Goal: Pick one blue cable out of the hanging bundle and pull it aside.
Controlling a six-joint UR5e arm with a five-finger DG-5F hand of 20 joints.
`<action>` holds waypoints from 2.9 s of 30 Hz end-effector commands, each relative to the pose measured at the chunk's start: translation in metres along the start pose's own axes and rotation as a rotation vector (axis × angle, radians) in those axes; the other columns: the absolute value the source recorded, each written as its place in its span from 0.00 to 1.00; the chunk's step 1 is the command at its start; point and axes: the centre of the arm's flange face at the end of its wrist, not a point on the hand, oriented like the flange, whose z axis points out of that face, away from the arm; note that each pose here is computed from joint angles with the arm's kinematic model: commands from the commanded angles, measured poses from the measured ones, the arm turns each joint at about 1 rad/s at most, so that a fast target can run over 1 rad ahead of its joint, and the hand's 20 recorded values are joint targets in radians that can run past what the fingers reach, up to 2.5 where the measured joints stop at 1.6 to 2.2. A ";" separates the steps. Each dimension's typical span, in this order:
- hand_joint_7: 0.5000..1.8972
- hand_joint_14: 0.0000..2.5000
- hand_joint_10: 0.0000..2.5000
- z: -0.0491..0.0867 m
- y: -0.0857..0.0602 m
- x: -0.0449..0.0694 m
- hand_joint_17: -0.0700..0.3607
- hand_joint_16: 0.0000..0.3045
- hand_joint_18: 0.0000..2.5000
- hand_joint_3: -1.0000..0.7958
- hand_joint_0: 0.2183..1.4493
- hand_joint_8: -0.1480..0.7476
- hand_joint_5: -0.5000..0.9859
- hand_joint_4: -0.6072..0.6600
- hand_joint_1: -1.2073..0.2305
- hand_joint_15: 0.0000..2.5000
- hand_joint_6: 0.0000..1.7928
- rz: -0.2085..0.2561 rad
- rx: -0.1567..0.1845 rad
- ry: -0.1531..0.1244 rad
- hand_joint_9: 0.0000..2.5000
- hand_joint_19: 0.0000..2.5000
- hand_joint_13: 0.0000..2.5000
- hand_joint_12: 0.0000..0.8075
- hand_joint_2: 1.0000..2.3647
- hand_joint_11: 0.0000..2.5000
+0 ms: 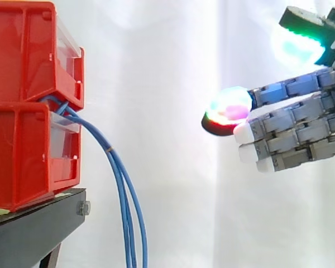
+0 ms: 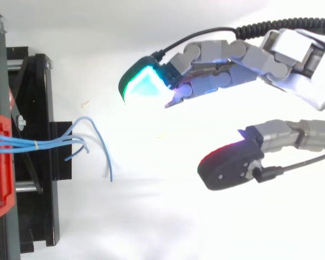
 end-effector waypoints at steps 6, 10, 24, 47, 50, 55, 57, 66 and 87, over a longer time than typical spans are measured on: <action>0.17 0.00 0.00 0.011 -0.040 -0.003 0.38 0.14 0.14 0.28 0.23 0.42 0.21 0.63 0.43 0.11 0.28 -0.001 0.045 -0.006 0.27 0.10 0.23 0.33 0.00 0.07; 0.17 0.00 0.00 0.015 -0.047 -0.006 0.38 0.14 0.15 0.28 0.23 0.42 0.21 0.64 0.43 0.11 0.28 0.000 0.046 -0.014 0.27 0.10 0.23 0.34 0.00 0.07; 0.17 0.00 0.00 0.028 -0.059 0.009 0.38 0.14 0.15 0.28 0.23 0.42 0.22 0.64 0.43 0.11 0.28 -0.048 -0.027 -0.040 0.28 0.10 0.23 0.34 0.00 0.08; 0.18 0.00 0.00 0.082 -0.093 0.068 0.38 0.14 0.15 0.28 0.23 0.42 0.22 0.65 0.43 0.12 0.28 -0.035 -0.038 -0.023 0.28 0.10 0.24 0.34 0.00 0.07; 0.18 0.00 0.00 0.095 -0.102 0.083 0.38 0.14 0.15 0.28 0.23 0.42 0.22 0.65 0.43 0.11 0.28 -0.007 -0.020 0.012 0.28 0.10 0.24 0.34 0.00 0.08; 0.18 0.00 0.00 0.099 -0.104 0.092 0.38 0.14 0.15 0.28 0.23 0.42 0.22 0.65 0.43 0.12 0.28 -0.015 -0.017 0.021 0.28 0.10 0.24 0.34 0.00 0.07; 0.18 0.00 0.00 0.099 -0.103 0.094 0.38 0.14 0.15 0.28 0.23 0.43 0.22 0.65 0.43 0.12 0.28 -0.019 -0.025 0.028 0.28 0.10 0.24 0.34 0.00 0.07; 0.23 0.01 0.00 0.094 -0.099 0.107 0.39 0.14 0.16 0.28 0.23 0.43 0.24 0.67 0.43 0.13 0.28 -0.021 -0.039 0.051 0.30 0.11 0.25 0.34 0.00 0.09; 0.50 0.01 0.00 0.094 -0.098 0.108 0.37 0.13 0.17 0.28 0.25 0.42 0.28 0.63 0.44 0.15 0.28 0.088 -0.039 0.081 0.34 0.12 0.28 0.33 0.00 0.13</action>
